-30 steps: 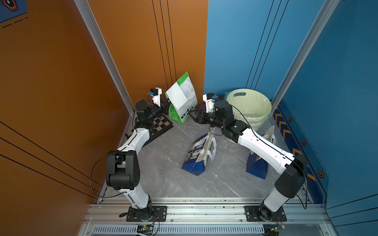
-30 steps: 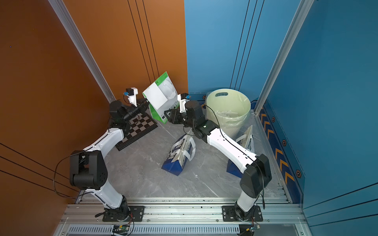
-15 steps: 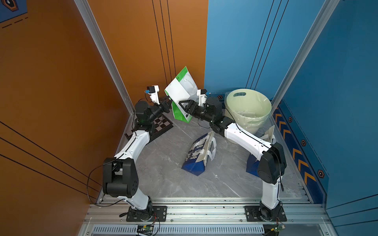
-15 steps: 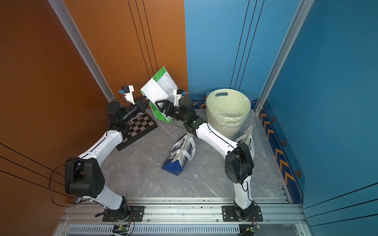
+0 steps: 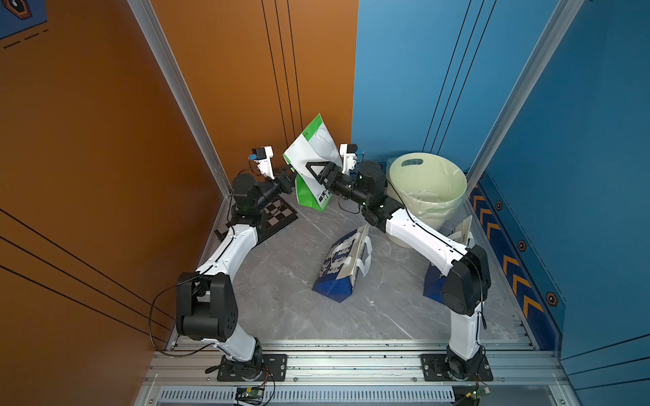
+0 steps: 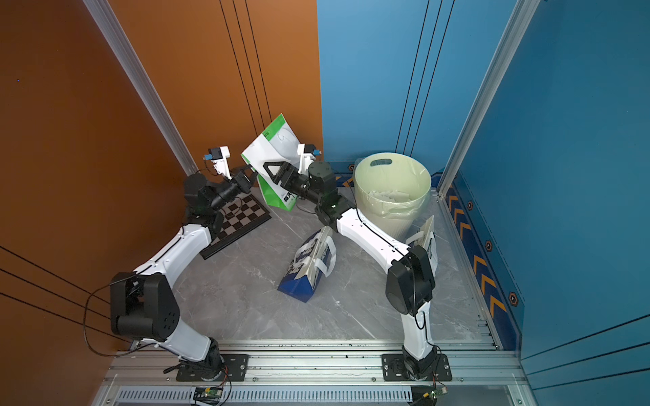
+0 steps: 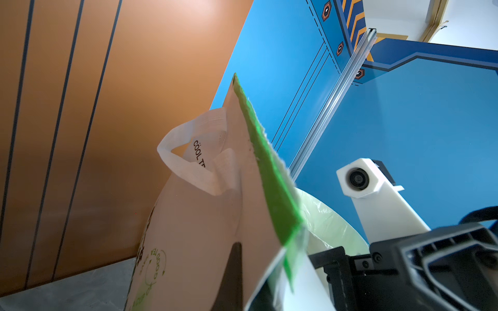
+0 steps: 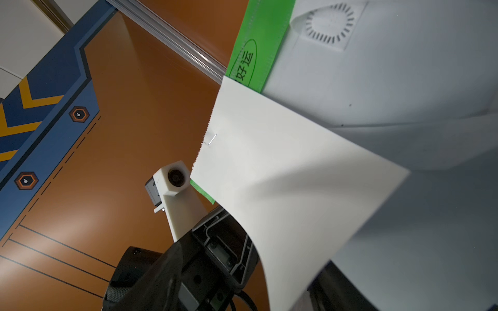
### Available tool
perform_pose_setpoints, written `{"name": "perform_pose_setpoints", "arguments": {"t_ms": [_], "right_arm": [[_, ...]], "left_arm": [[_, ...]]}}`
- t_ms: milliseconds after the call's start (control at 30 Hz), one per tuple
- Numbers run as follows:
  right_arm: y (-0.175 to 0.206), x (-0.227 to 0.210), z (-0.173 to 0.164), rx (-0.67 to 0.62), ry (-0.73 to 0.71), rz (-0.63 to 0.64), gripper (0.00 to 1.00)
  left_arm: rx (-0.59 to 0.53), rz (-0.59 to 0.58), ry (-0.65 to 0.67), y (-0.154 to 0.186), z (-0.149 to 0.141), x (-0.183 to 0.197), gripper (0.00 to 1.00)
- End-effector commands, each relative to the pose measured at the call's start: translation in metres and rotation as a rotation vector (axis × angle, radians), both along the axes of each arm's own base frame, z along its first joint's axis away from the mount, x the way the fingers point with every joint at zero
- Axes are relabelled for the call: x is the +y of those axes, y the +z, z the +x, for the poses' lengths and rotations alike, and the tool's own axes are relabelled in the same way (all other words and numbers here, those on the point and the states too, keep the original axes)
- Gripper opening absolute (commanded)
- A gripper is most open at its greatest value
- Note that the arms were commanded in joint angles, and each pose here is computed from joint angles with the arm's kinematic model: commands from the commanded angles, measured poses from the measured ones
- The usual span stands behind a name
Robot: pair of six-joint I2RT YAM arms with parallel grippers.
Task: Shred takeout receipts and throw away
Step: Tear off the takeout receipt from the takeout bag.
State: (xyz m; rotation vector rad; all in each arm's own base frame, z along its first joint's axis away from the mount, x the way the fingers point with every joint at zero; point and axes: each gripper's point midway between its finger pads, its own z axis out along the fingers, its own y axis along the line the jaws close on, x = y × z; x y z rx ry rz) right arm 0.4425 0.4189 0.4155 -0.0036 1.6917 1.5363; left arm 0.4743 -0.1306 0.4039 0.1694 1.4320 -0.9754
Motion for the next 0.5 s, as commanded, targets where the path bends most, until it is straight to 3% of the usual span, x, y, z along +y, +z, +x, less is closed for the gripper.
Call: {"name": "perform_pose_setpoints", "arguments": {"t_ms": [0, 200, 467], "right_arm": [[0.001, 0.003, 0.003, -0.001, 0.011, 0.038, 0.72], [-0.006, 0.005, 0.007, 0.012, 0.008, 0.036, 0.64], [0.005, -0.006, -0.002, -0.042, -0.015, 0.011, 0.12]], "left_arm": [[-0.081, -0.029, -0.006, 0.031, -0.015, -0.003, 0.00], [-0.089, -0.041, -0.014, 0.038, -0.018, -0.006, 0.00], [-0.086, 0.032, 0.054, 0.009, -0.005, 0.004, 0.00]]}}
